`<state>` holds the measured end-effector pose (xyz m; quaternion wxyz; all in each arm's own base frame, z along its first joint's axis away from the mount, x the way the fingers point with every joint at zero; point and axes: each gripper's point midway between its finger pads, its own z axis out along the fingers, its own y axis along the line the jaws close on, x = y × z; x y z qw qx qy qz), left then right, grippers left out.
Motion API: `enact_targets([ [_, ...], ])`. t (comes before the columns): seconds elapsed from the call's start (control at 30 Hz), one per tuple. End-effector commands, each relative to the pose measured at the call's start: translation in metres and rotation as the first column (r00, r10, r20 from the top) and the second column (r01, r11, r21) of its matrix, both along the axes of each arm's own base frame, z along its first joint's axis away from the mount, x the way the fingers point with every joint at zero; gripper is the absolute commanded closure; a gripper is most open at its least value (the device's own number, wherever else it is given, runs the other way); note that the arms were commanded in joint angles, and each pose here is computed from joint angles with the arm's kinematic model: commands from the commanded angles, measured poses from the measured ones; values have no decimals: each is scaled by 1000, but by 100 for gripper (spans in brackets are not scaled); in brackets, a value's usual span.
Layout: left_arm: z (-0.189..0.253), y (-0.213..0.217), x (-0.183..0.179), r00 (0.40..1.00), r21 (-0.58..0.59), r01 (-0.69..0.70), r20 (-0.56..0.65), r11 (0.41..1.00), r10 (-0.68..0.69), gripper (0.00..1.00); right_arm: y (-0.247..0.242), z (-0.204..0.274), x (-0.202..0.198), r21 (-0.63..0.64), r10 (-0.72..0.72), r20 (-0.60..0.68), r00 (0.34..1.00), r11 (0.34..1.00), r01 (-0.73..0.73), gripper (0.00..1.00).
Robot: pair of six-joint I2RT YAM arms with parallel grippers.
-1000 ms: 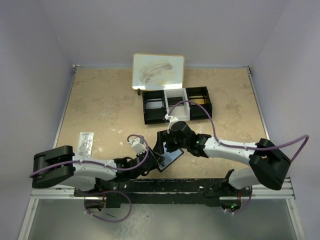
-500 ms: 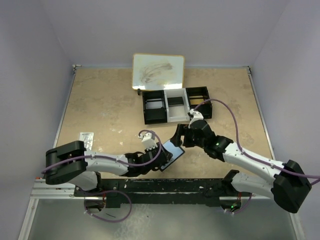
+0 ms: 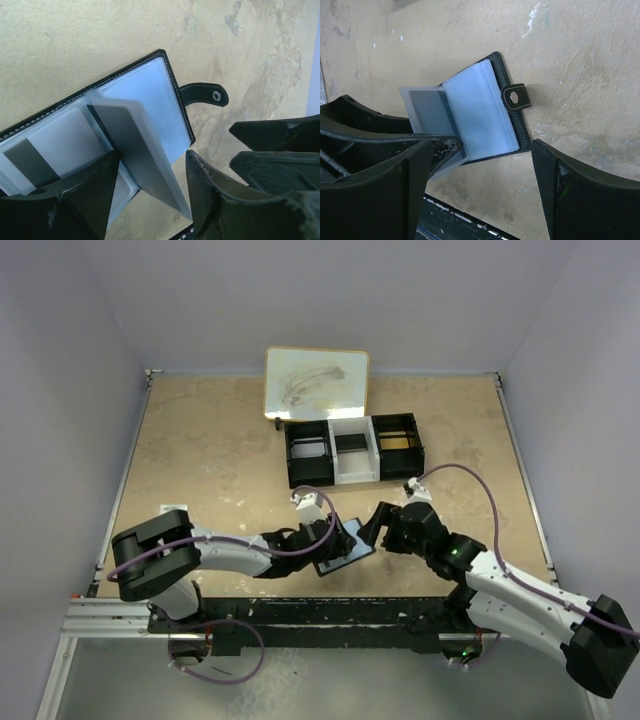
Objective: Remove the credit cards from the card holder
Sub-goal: Adjust the card holder at the center of the board.
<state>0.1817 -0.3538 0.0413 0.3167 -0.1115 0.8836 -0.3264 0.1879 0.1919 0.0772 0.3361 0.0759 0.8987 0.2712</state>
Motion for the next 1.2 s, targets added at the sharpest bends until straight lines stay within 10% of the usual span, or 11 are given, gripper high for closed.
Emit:
enact_targets([
  [0.0,24,-21,2,997,-43,68,41,997,-66,44,-3,-3,-6,58,-51,-37,998,997,53,18],
  [0.6,59,14,24,992,73,28,123,997,-36,34,-3,-19,-23,139,-69,-119,990,987,85,17],
  [1.17,-1,57,26,982,246,177,23,953,-188,30,26,-44,-10,98,13,-172,985,995,4,16],
])
